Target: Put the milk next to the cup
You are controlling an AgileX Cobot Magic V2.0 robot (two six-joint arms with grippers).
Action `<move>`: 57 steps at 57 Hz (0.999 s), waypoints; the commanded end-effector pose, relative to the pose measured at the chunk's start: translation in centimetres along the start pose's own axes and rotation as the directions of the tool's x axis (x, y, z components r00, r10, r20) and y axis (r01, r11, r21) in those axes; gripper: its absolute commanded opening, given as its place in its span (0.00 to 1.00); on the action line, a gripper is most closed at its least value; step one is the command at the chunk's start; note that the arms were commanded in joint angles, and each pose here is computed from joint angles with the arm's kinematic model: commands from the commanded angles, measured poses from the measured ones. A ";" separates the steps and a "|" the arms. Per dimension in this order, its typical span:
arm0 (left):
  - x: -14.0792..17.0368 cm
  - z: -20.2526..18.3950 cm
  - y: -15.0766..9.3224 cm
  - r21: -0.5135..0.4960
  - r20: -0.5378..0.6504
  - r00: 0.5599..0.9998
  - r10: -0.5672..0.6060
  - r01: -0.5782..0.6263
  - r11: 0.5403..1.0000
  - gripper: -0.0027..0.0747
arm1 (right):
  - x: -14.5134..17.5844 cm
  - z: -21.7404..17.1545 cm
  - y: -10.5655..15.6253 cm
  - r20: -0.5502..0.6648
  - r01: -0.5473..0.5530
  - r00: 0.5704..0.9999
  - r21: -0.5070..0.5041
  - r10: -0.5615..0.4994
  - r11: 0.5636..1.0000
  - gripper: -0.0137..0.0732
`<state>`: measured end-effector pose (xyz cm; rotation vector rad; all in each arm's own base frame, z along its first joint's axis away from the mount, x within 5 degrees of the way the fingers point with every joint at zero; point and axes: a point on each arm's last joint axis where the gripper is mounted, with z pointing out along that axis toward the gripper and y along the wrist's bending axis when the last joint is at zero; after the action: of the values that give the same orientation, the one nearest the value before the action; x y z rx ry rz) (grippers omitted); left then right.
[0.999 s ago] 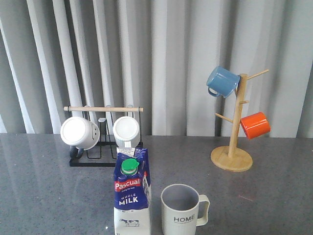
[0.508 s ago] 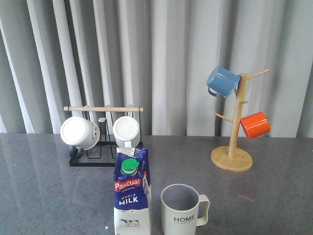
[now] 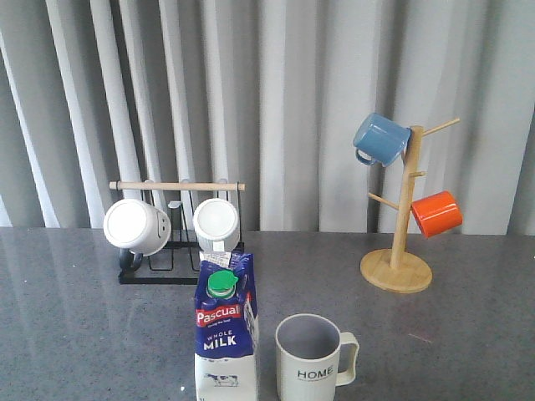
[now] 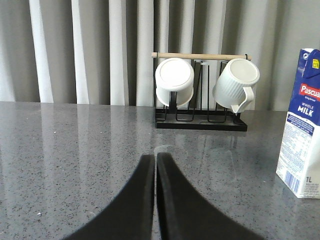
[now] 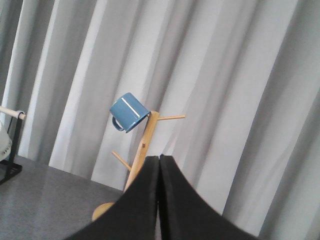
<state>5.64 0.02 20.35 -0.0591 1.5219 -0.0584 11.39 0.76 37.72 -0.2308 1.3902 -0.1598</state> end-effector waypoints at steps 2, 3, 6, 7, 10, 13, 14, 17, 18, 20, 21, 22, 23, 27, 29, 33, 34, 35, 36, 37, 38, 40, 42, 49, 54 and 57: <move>-1.4 -0.2 -0.1 0.012 0.099 0.995 -0.012 0.011 1.000 0.03 | 0.0 -0.9 -0.1 0.035 -0.090 0.995 0.011 0.090 0.996 0.15; -1.4 -0.2 -0.1 0.012 0.099 0.995 -0.012 0.011 1.000 0.03 | 0.5 -1.1 0.1 0.028 -0.085 0.996 0.010 0.084 0.996 0.15; -1.4 -0.2 -0.1 0.012 0.099 0.995 -0.012 0.011 1.000 0.03 | 2.0 -1.6 0.5 0.007 -0.063 0.998 0.007 0.063 0.998 0.15; -1.4 -0.2 -0.1 0.012 0.099 0.995 -0.012 0.011 1.000 0.03 | 2.4 -1.7 0.6 0.008 -0.061 0.998 0.006 0.061 0.998 0.15; -1.4 -0.2 -0.1 0.012 0.099 0.995 -0.012 0.011 1.000 0.03 | 4.1 -2.5 1.1 0.009 -0.069 0.998 0.007 0.069 0.998 0.15; -1.4 -0.2 -0.1 0.012 0.099 0.995 -0.012 0.011 1.000 0.03 | 5.4 -3.5 1.4 0.041 -0.085 0.996 0.012 0.084 0.996 0.15; -1.4 -0.2 -0.1 0.012 0.099 0.995 -0.012 0.011 1.000 0.03 | 6.0 -3.9 1.6 0.050 -0.091 0.995 0.013 0.091 0.996 0.15; -1.4 -0.2 -0.1 0.012 0.099 0.995 -0.012 0.011 1.000 0.03 | 7.8 -4.7 2.1 0.056 -0.115 0.992 0.013 0.115 0.993 0.15; -1.4 -0.2 -0.1 0.012 0.099 0.995 -0.012 0.011 1.000 0.03 | 8.4 -5.1 2.2 0.055 -0.126 0.991 0.013 0.125 0.992 0.15; -1.4 -0.2 -0.1 0.012 0.099 0.995 -0.012 0.011 1.000 0.03 | 9.5 -5.7 2.5 0.048 -0.148 0.988 0.012 0.148 0.989 0.15; -1.4 -0.2 -0.1 0.012 0.099 0.995 -0.012 0.011 1.000 0.03 | 10.1 -6.0 2.7 0.042 -0.159 0.987 0.011 0.158 0.987 0.15; -1.4 -0.2 -0.1 0.012 0.099 0.995 -0.012 0.011 1.000 0.03 | 10.5 -6.2 2.8 0.038 -0.172 0.985 0.011 0.171 0.985 0.15; -1.4 -0.2 -0.1 0.012 0.099 0.995 -0.012 0.011 1.000 0.03 | 11.1 -6.5 2.9 0.032 -0.181 0.983 0.010 0.180 0.983 0.15; -1.4 -0.2 -0.1 0.012 0.099 0.995 -0.012 0.011 1.000 0.03 | 12.9 -7.3 3.4 0.014 -0.205 0.979 0.009 0.205 0.979 0.15; -1.4 -0.2 -0.1 0.012 0.099 0.995 -0.012 0.011 1.000 0.03 | 13.8 -7.7 3.7 0.001 -0.220 0.975 0.008 0.220 0.975 0.15; -1.4 -0.2 -0.1 0.012 0.099 0.995 -0.012 0.011 1.000 0.03 | 15.0 -8.1 4.0 -0.011 -0.244 0.970 0.009 0.244 0.970 0.15; -1.4 -0.2 -0.1 0.012 0.099 0.995 -0.012 0.011 1.000 0.03 | 15.0 -8.2 4.0 -0.007 -0.250 0.968 0.009 0.250 0.968 0.15; -1.4 -0.2 -0.1 0.012 0.099 0.995 -0.012 0.011 1.000 0.03 | 15.2 -8.3 4.0 -0.030 -0.254 0.967 0.010 0.254 0.967 0.15; -1.4 -0.2 -0.1 0.012 0.099 0.995 -0.012 0.011 1.000 0.03 | 15.3 -8.4 4.1 -0.037 -0.256 0.966 0.010 0.257 0.967 0.15; -1.4 -0.2 -0.1 0.012 0.099 0.995 -0.012 0.011 1.000 0.03 | 15.4 -8.4 4.1 -0.045 -0.255 0.966 0.011 0.255 0.967 0.15; -1.4 -0.2 -0.1 0.012 0.099 0.995 -0.012 0.011 1.000 0.03 | 15.4 -8.5 4.1 -0.042 -0.255 0.966 0.011 0.255 0.967 0.15; -1.4 -0.2 -0.1 0.012 0.099 0.995 -0.012 0.011 1.000 0.03 | 15.4 -8.6 4.1 -0.042 -0.253 0.967 0.011 0.253 0.967 0.15; -1.4 -0.2 -0.1 0.012 0.099 0.995 -0.012 0.011 1.000 0.03 | 15.4 -8.6 4.1 -0.042 -0.250 0.967 0.011 0.251 0.968 0.15; -1.4 -0.2 -0.1 0.012 0.099 0.995 -0.012 0.011 1.000 0.03 | 15.4 -8.6 4.1 -0.039 -0.250 0.967 0.011 0.251 0.968 0.15; -1.4 -0.2 -0.1 0.012 0.099 0.995 -0.012 0.011 1.000 0.03 | 15.4 -8.6 4.1 -0.038 -0.250 0.967 0.010 0.251 0.968 0.15; -1.4 -0.2 -0.1 0.012 0.099 0.995 -0.012 0.011 1.000 0.03 | 15.4 -8.6 4.1 -0.038 -0.250 0.967 0.010 0.251 0.968 0.15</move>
<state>5.64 0.02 20.34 -0.0592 1.5229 -0.0584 5.67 0.35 20.26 -0.0427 1.5199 0.0528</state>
